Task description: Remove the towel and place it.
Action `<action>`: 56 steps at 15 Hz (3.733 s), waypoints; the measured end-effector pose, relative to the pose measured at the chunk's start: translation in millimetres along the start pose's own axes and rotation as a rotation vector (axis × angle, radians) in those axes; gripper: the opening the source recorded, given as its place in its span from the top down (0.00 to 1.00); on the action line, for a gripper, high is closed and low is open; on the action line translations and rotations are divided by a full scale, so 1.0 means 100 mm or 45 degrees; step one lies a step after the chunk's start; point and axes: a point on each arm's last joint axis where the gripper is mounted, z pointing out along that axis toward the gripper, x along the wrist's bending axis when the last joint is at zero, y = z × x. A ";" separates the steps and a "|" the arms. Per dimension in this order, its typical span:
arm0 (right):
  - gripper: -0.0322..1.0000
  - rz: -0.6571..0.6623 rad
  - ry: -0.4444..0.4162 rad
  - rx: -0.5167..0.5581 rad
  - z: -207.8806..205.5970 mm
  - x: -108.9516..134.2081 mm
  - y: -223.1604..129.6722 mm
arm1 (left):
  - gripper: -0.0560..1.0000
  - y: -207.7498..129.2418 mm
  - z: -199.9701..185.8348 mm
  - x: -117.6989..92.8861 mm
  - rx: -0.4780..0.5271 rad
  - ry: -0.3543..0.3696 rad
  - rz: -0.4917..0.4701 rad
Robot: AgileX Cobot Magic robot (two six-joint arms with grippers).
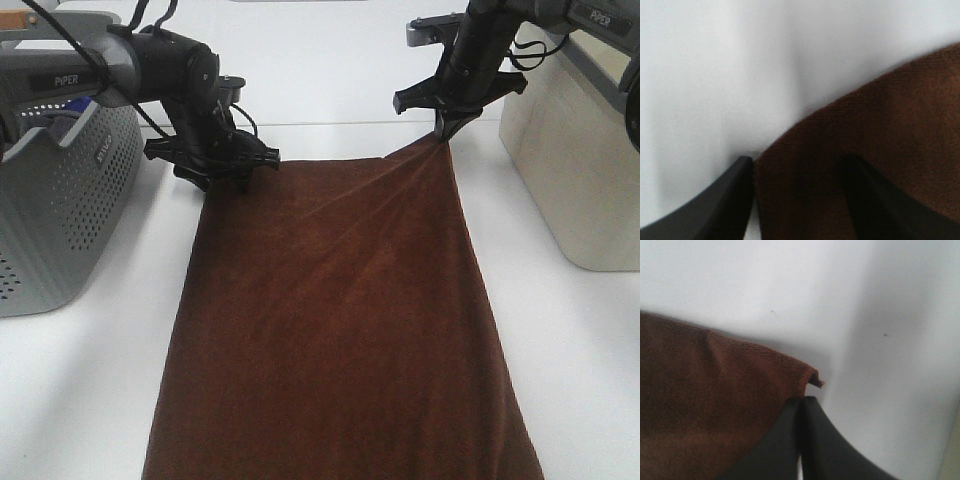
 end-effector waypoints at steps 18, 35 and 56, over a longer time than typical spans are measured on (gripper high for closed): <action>0.97 -0.036 -0.137 -0.444 -0.05 -0.27 0.30 | 0.92 0.73 -0.38 -0.07 -0.764 -0.053 0.221; 0.33 0.024 -0.081 -0.616 0.08 -0.28 0.37 | 0.31 0.74 -0.08 0.14 -0.858 -0.120 0.125; 0.32 0.009 0.032 -0.337 -2.10 0.19 0.15 | 0.30 0.66 -2.43 0.23 -0.396 0.213 0.138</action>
